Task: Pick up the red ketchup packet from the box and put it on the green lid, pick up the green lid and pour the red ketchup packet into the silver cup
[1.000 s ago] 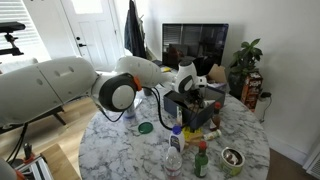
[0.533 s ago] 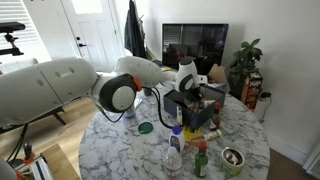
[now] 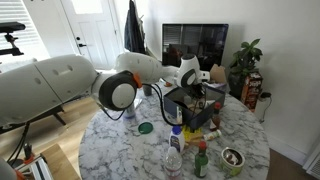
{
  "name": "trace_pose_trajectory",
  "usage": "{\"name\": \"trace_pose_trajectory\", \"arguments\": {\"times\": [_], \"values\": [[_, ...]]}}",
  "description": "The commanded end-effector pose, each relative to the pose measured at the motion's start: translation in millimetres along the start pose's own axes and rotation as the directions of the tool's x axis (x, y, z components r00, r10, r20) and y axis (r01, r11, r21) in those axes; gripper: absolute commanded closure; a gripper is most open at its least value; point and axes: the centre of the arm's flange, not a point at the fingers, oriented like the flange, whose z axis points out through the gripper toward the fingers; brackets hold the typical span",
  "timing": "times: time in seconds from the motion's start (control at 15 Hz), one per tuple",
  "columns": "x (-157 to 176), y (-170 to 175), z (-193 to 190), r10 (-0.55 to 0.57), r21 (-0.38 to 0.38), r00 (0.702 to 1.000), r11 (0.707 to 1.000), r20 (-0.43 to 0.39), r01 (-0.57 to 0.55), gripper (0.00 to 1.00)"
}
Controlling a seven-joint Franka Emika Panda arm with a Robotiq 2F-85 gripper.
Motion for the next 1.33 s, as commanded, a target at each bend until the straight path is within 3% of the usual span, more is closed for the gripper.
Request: {"name": "trace_pose_trajectory", "arguments": {"times": [0.0, 0.47, 0.93, 1.0, 1.07, 1.27], "values": [[9, 9, -43, 0.007, 0.04, 0.994, 0.999, 0.106, -0.011, 0.99], [-8, 25, -132, -0.076, 0.132, 0.96, 0.99, 0.268, 0.042, 0.99], [-43, 17, -145, -0.272, 0.239, 0.857, 0.954, 0.438, 0.181, 0.99], [-50, 16, -146, -0.276, 0.252, 0.858, 0.951, 0.434, 0.179, 0.99], [11, -1, -116, -0.244, 0.217, 0.883, 0.962, 0.401, 0.168, 0.99], [11, -3, -119, -0.249, 0.219, 0.881, 0.96, 0.402, 0.172, 0.97]]}}
